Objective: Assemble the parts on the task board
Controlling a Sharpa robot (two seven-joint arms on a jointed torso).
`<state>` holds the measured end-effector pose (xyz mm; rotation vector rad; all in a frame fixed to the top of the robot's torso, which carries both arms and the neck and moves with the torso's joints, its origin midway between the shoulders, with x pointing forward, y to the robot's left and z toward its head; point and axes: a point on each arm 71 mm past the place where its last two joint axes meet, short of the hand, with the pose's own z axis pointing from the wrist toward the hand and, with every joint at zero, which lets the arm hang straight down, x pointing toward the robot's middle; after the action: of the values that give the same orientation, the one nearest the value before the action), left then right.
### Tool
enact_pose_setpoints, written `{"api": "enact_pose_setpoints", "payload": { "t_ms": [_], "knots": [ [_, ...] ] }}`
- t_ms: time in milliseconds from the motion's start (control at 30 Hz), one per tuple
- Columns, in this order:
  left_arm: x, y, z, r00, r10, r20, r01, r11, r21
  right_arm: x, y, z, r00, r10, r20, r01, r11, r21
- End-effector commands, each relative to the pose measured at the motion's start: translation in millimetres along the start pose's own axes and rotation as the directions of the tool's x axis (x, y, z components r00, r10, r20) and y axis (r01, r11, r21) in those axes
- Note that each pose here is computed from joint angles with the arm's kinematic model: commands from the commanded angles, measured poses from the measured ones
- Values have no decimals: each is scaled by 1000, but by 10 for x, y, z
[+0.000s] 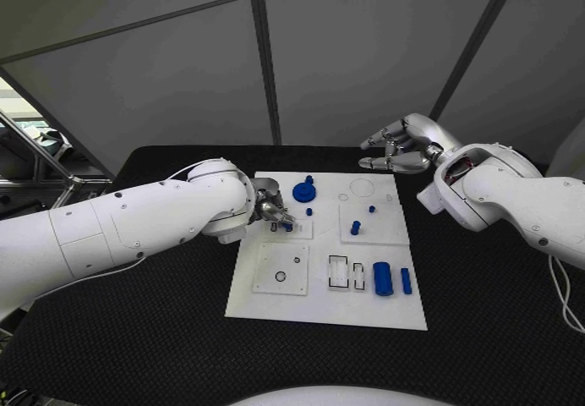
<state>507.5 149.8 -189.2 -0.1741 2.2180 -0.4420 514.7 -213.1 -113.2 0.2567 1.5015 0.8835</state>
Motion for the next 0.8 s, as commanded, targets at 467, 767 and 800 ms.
{"api": "enact_pose_setpoints", "payload": {
  "t_ms": [467,767,800],
  "knots": [
    [25,-20,25,999,53,6,-53,999,5,1,17,7,1000,-7,-10,7,1000,-8],
    [68,-16,27,996,82,-30,-82,997,-3,4,14,10,1000,-8,-12,8,1000,-7],
    [73,-16,27,996,85,-34,-85,996,-3,4,14,10,1000,-8,-12,8,1000,-7]
  ]
}}
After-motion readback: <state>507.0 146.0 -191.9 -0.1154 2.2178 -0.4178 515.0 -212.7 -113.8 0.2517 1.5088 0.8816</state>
